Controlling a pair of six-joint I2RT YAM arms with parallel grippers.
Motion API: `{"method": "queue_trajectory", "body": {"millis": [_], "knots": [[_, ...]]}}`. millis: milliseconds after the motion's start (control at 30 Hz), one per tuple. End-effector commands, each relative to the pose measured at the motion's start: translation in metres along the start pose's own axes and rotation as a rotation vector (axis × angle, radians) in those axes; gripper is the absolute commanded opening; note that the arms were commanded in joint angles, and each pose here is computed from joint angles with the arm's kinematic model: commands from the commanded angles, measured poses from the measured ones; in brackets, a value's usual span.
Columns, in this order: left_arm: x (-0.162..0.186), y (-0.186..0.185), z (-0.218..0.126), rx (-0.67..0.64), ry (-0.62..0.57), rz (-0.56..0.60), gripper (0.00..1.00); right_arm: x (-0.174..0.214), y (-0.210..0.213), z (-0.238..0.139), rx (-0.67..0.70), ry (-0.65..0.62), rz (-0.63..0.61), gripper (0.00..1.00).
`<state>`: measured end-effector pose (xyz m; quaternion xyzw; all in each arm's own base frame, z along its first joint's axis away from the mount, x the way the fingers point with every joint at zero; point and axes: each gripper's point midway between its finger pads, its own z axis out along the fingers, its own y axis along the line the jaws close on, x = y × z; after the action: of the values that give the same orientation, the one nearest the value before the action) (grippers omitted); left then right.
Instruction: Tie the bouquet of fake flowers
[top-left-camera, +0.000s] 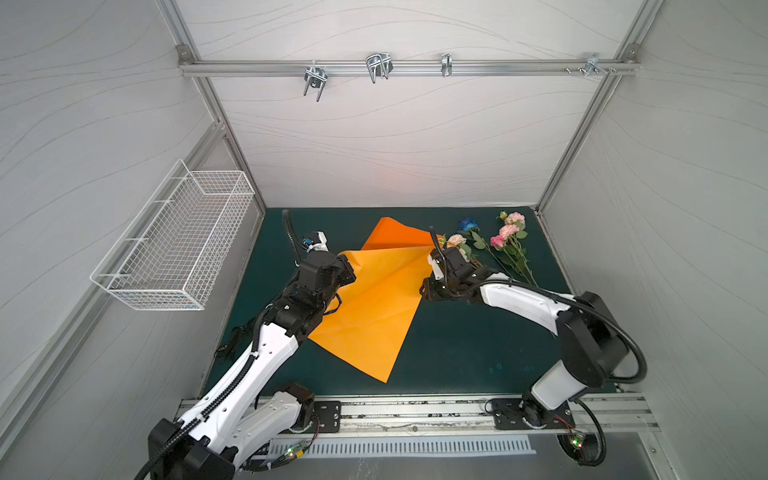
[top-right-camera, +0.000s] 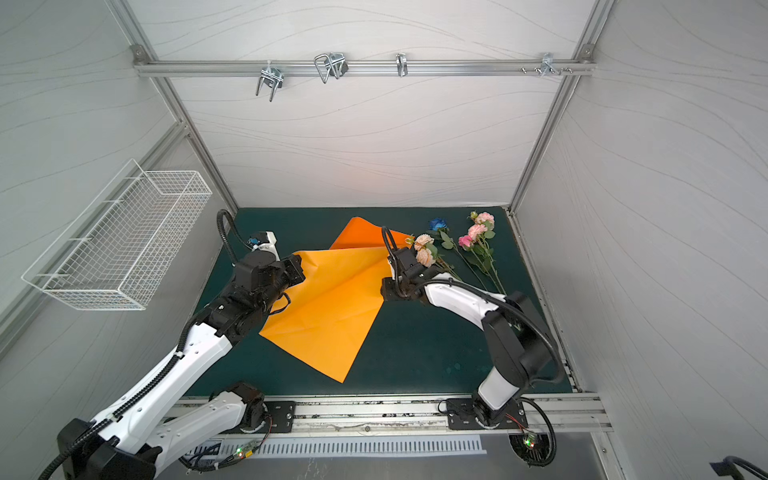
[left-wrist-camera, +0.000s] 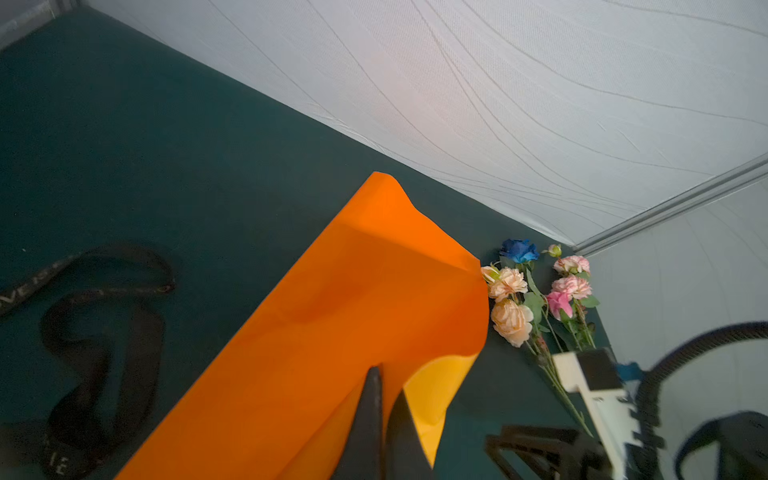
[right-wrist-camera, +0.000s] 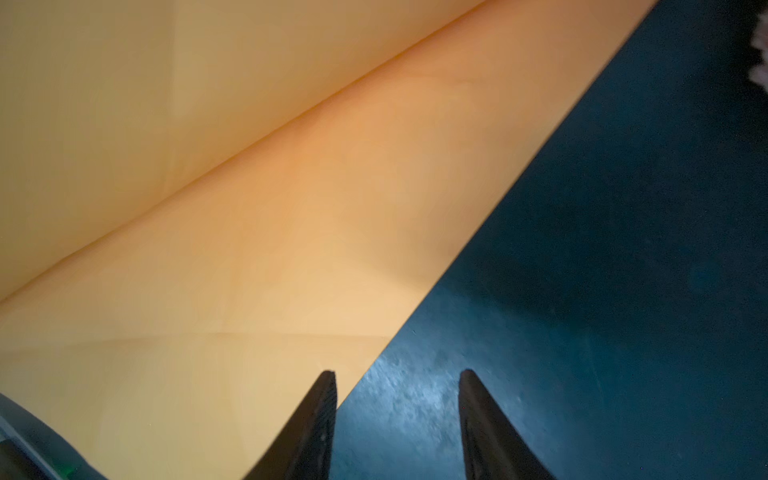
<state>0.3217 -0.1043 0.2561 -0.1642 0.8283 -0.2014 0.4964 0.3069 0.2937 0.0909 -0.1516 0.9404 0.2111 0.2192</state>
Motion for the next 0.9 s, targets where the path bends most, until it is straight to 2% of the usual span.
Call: {"method": "queue_trajectory", "body": {"millis": [0,167,400,667,867], "knots": [[-0.011,-0.016,-0.005,0.074,-0.013,-0.062,0.0,-0.006,0.024,0.024,-0.05,0.033,-0.079,0.46],[-0.014,-0.023,-0.007,0.102,-0.009,-0.076,0.0,-0.012,0.04,0.065,-0.076,0.085,-0.09,0.43],[-0.039,-0.011,-0.013,0.052,-0.076,-0.067,0.0,0.017,0.013,0.09,0.036,0.192,-0.007,0.4],[-0.073,0.057,-0.007,-0.14,-0.173,-0.142,0.0,0.036,-0.011,0.092,0.144,0.249,0.024,0.39],[-0.087,0.105,-0.009,-0.335,-0.238,-0.137,0.0,0.04,-0.032,0.089,0.235,0.28,0.031,0.38]]}}
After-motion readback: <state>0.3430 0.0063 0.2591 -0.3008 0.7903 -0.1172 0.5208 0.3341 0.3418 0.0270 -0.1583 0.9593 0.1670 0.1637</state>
